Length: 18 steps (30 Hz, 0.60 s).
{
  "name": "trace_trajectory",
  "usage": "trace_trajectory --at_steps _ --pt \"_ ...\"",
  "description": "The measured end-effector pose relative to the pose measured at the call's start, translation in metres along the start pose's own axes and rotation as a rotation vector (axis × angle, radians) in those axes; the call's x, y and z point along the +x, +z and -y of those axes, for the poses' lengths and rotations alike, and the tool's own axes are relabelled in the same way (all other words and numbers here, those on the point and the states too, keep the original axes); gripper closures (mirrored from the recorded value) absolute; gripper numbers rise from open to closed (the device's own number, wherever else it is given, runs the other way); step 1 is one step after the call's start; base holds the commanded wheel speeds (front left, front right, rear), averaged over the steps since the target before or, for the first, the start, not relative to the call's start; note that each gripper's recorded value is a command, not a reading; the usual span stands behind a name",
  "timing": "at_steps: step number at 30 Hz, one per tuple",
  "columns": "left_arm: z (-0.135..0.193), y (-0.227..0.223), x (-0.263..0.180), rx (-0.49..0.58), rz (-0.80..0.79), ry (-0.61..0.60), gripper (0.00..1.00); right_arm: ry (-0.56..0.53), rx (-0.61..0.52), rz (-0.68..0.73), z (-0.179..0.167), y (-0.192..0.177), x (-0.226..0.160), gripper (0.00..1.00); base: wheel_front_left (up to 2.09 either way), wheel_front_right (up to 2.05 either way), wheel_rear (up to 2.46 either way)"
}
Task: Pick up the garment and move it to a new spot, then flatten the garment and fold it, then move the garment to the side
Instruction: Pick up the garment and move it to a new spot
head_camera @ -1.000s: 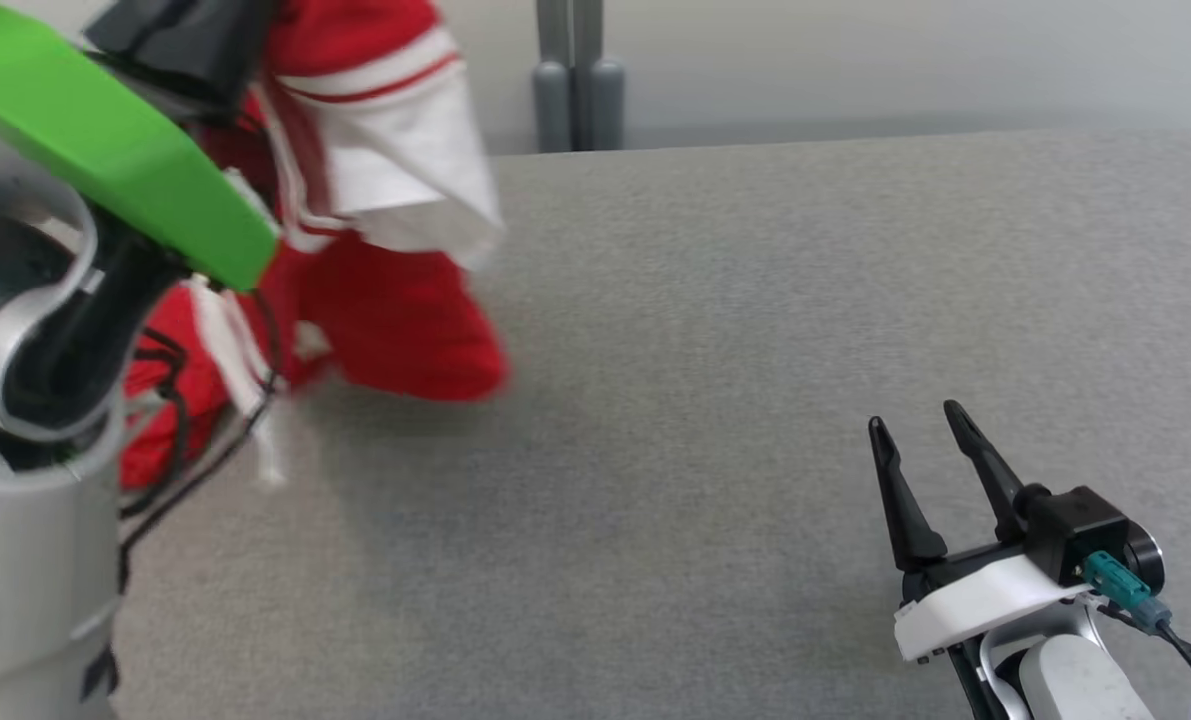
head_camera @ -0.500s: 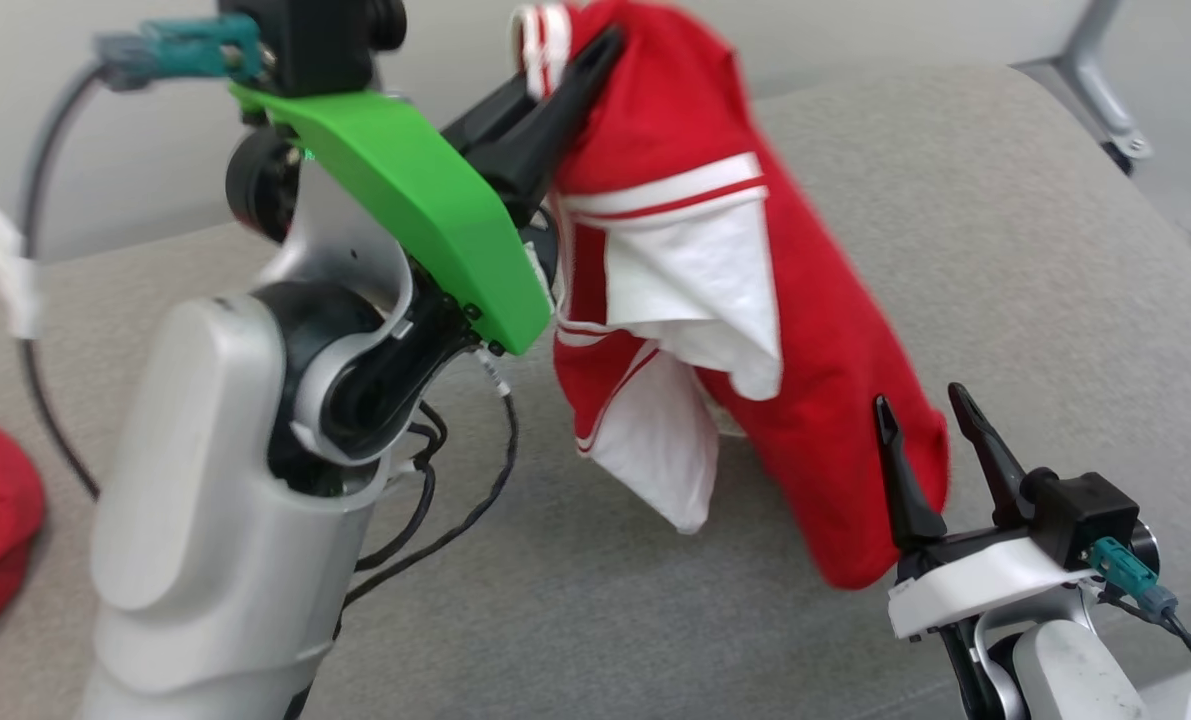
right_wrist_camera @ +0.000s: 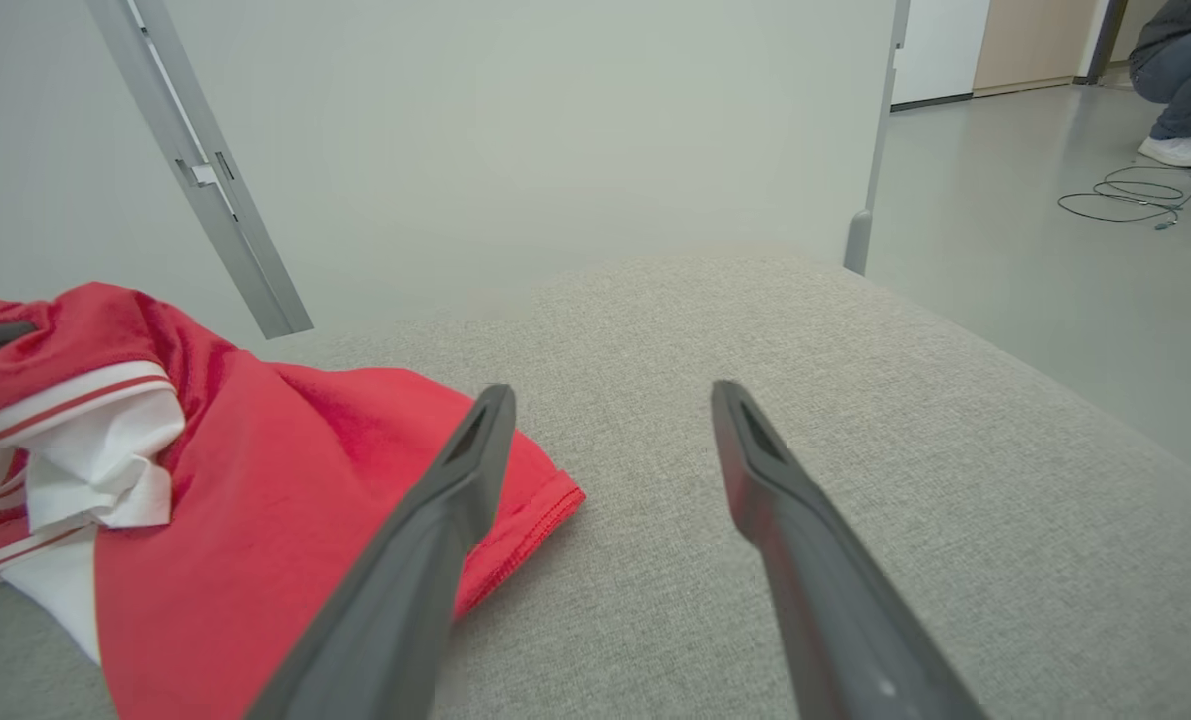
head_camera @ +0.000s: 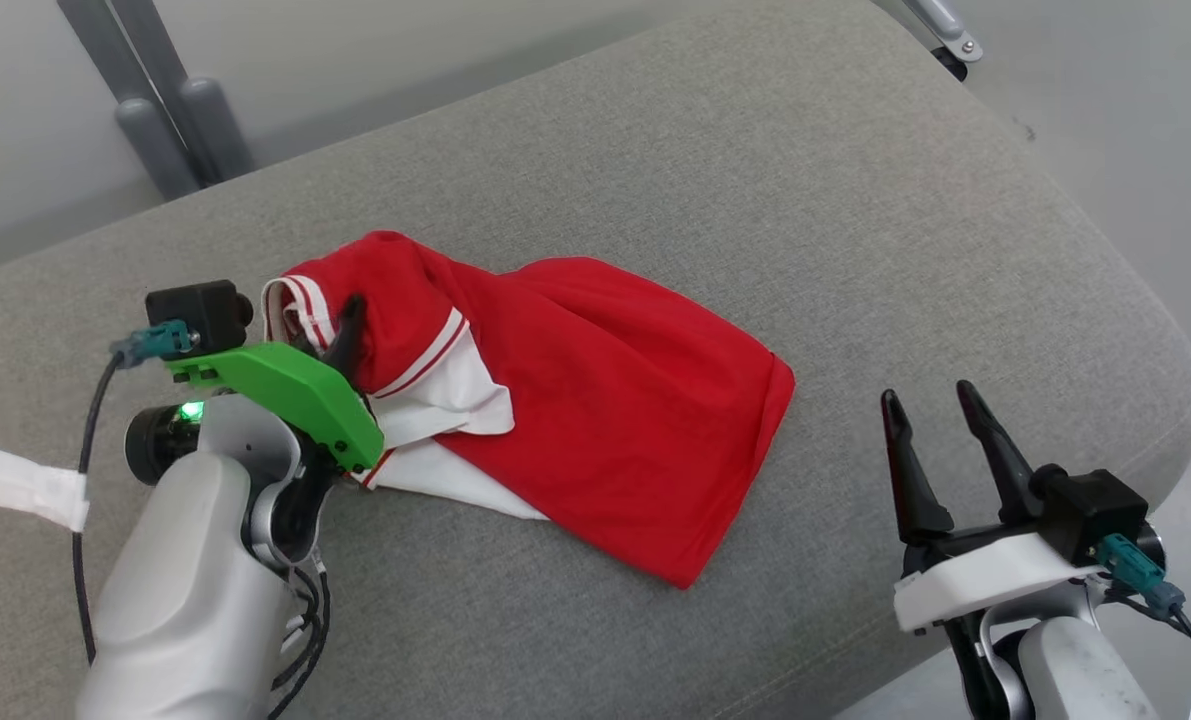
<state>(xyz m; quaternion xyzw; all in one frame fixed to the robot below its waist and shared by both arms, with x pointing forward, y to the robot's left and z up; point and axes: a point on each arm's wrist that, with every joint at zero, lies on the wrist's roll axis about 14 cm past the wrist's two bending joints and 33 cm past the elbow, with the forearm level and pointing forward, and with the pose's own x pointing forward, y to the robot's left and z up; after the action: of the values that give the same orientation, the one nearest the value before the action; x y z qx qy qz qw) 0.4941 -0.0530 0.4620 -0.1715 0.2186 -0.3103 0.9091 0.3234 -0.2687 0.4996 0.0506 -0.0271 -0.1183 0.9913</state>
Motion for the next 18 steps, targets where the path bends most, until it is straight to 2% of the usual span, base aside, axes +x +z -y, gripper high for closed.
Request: trace_trajectory --at_steps 5,8,13,15,18 --pt "0.0 0.005 -0.008 0.049 0.155 -0.005 0.0 0.011 -0.052 0.0 0.006 0.002 0.003 0.0 0.0 0.0 0.0" --pt "-0.002 0.007 -0.026 0.022 0.264 0.017 0.0 0.032 -0.081 0.008 0.006 0.006 0.003 0.0 0.0 0.0 0.0" --pt "-0.014 -0.004 -0.074 -0.012 0.359 0.105 0.0 0.072 -0.121 0.05 0.003 0.019 0.005 0.0 0.0 0.0 0.0" --pt "-0.017 -0.012 -0.096 0.014 0.367 0.14 0.0 0.095 -0.131 0.067 -0.001 0.024 0.007 0.0 0.0 0.0 0.0" --pt "-0.037 -0.006 -0.136 -0.07 0.458 0.24 0.0 0.136 -0.142 0.096 -0.01 0.032 0.012 0.0 0.0 0.0 0.0"
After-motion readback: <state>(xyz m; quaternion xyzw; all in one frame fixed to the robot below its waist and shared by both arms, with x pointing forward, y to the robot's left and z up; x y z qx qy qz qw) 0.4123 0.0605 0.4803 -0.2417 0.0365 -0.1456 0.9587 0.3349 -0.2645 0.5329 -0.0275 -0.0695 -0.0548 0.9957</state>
